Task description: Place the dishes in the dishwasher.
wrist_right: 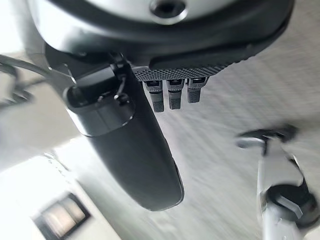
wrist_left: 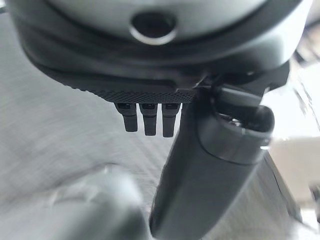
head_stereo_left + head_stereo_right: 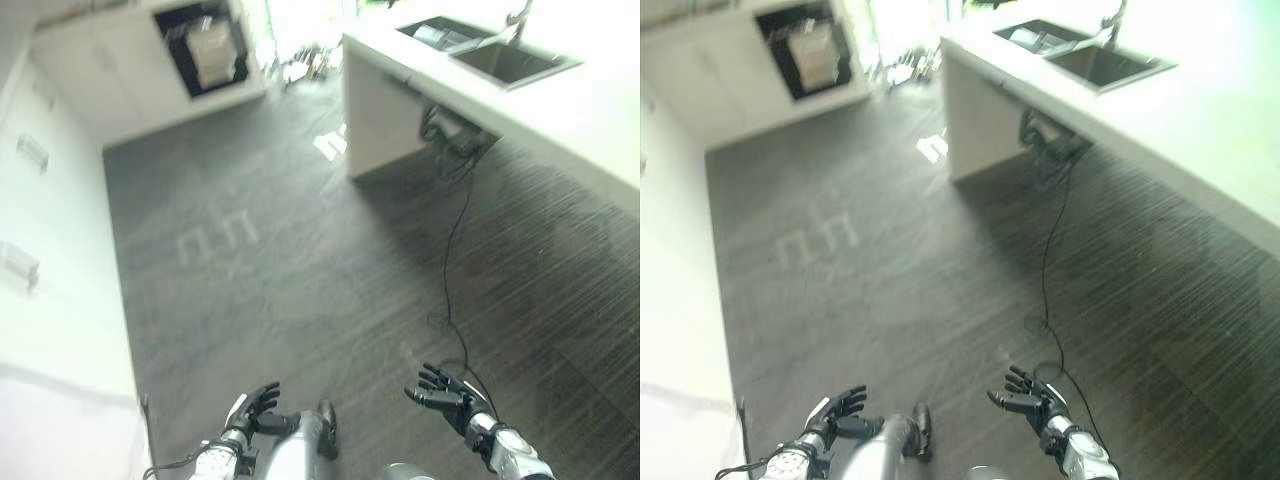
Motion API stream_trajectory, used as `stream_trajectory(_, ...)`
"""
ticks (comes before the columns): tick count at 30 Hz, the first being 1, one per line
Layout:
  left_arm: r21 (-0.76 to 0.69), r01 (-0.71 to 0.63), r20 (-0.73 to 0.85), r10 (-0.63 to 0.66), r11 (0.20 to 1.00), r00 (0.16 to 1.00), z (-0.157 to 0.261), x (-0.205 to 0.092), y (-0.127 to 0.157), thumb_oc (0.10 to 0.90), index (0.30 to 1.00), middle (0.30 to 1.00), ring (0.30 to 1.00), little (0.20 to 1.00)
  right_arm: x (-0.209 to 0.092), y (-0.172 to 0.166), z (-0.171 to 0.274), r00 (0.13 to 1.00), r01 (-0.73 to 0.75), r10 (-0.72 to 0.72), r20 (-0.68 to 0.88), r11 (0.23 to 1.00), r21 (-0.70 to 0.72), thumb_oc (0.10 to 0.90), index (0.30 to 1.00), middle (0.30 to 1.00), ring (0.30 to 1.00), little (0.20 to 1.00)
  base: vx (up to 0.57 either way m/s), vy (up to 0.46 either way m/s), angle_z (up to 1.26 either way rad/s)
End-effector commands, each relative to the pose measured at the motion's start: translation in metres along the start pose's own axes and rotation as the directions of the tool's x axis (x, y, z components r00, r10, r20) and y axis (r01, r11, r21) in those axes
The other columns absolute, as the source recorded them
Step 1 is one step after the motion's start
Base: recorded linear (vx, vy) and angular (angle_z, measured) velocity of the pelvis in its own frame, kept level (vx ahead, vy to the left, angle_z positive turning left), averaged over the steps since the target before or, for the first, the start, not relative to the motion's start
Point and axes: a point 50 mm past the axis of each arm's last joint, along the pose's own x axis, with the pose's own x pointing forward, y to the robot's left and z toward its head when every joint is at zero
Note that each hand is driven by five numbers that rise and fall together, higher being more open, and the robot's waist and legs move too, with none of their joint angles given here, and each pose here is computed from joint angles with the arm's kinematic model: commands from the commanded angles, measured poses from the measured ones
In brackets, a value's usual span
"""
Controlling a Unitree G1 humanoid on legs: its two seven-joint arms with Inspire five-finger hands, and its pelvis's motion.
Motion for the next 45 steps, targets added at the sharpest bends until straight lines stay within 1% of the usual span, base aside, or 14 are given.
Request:
stream_trajectory(1,-0.031,0.038,0.104,-0.035,0.999,0.994,0.030,0.014,-0.022,0.800,0.900,0.900,0.900,0.900,-0.002,-0.021,0.033,0.990,0.063,-0.062,0.128,0.998,-0.005,0.800,0.900,0.900,0.900,0.900,0.54,0.229,-0.98)
stream_trajectory(5,-0.042,0.036,0.093,-0.032,0.998,0.995,0.026,0.012,-0.018,0.800,0.900,0.900,0.900,0.900,0.000,-0.020,0.035,0.989,0.080,-0.077,0.126,0.997,-0.016,0.800,0.900,0.900,0.900,0.900,0.45,0.252,-0.53)
stream_trajectory(9,0.032,0.062,0.079,-0.064,0.998,0.995,0.030,0.014,-0.014,0.800,0.900,0.900,0.900,0.900,0.000,-0.021,0.032,0.987,0.091,-0.104,0.119,0.989,0.113,0.800,0.900,0.900,0.900,0.900,0.52,0.307,-0.25)
stream_trajectory(15,0.023,0.035,0.105,-0.038,0.999,0.994,0.038,0.018,-0.010,0.800,0.900,0.900,0.900,0.900,-0.002,-0.018,0.017,0.994,0.073,-0.075,0.079,0.997,0.031,0.800,0.900,0.900,0.900,0.900,0.46,0.309,0.52)
stream_trajectory(19,0.049,0.045,0.115,-0.050,0.998,0.992,0.048,0.022,-0.011,0.800,0.900,0.900,0.900,0.900,-0.007,-0.025,0.013,0.991,0.098,-0.104,0.087,0.993,0.068,0.800,0.900,0.900,0.900,0.900,0.38,-0.110,0.39)
stream_trajectory(23,0.050,0.040,0.099,-0.045,0.998,0.994,0.045,0.022,-0.017,0.800,0.900,0.900,0.900,0.900,-0.011,-0.032,0.011,0.988,0.116,-0.123,0.093,0.990,0.074,0.800,0.900,0.900,0.900,0.900,0.34,-0.083,0.46)
stream_trajectory(26,0.038,0.068,0.074,-0.071,0.997,0.995,0.041,0.022,-0.022,0.800,0.900,0.900,0.900,0.900,-0.013,-0.036,0.009,0.985,0.148,-0.156,0.078,0.984,0.104,0.800,0.900,0.900,0.900,0.900,0.43,-0.090,0.27)
stream_trajectory(29,0.047,0.091,0.071,-0.094,0.995,0.993,0.040,0.022,-0.029,0.800,0.900,0.900,0.900,0.900,-0.015,-0.041,0.011,0.982,0.170,-0.176,0.063,0.981,0.091,0.800,0.900,0.900,0.900,0.900,0.48,-0.138,0.58)
stream_trajectory(32,0.058,0.098,0.084,-0.103,0.993,0.991,0.046,0.023,-0.026,0.800,0.900,0.900,0.900,0.900,-0.017,-0.044,0.012,0.984,0.157,-0.166,0.068,0.980,0.120,0.800,0.900,0.900,0.900,0.900,0.26,0.024,-0.16)
stream_trajectory(35,0.042,0.086,0.089,-0.090,0.995,0.992,0.046,0.023,-0.024,0.800,0.900,0.900,0.900,0.900,-0.016,-0.044,0.012,0.985,0.154,-0.160,0.060,0.984,0.090,0.800,0.900,0.900,0.900,0.900,0.25,0.194,-0.42)
stream_trajectory(41,0.054,0.075,0.032,-0.077,0.996,0.997,0.029,0.019,-0.023,0.800,0.900,0.900,0.900,0.900,-0.016,-0.046,0.009,0.985,0.160,-0.166,0.043,0.981,0.110,0.800,0.900,0.900,0.900,0.900,0.43,0.327,-0.68)
stream_trajectory(42,0.058,0.072,0.014,-0.073,0.996,0.997,0.024,0.017,-0.020,0.800,0.900,0.900,0.900,0.900,-0.015,-0.045,0.011,0.985,0.164,-0.168,0.043,0.983,0.088,0.800,0.900,0.900,0.900,0.900,0.64,0.608,-1.62)
stream_trajectory(44,0.100,0.074,-0.040,-0.070,0.992,0.997,0.019,0.018,-0.016,0.800,0.900,0.900,0.900,0.900,-0.018,-0.050,0.000,0.970,0.242,-0.245,-0.010,0.951,0.190,0.800,0.900,0.900,0.900,0.900,0.79,0.690,-0.79)
stream_trajectory(45,0.104,0.075,-0.049,-0.071,0.992,0.996,0.020,0.018,-0.014,0.800,0.900,0.900,0.900,0.900,-0.018,-0.049,-0.004,0.966,0.258,-0.256,-0.035,0.947,0.189,0.800,0.900,0.900,0.900,0.900,0.59,0.529,0.07)
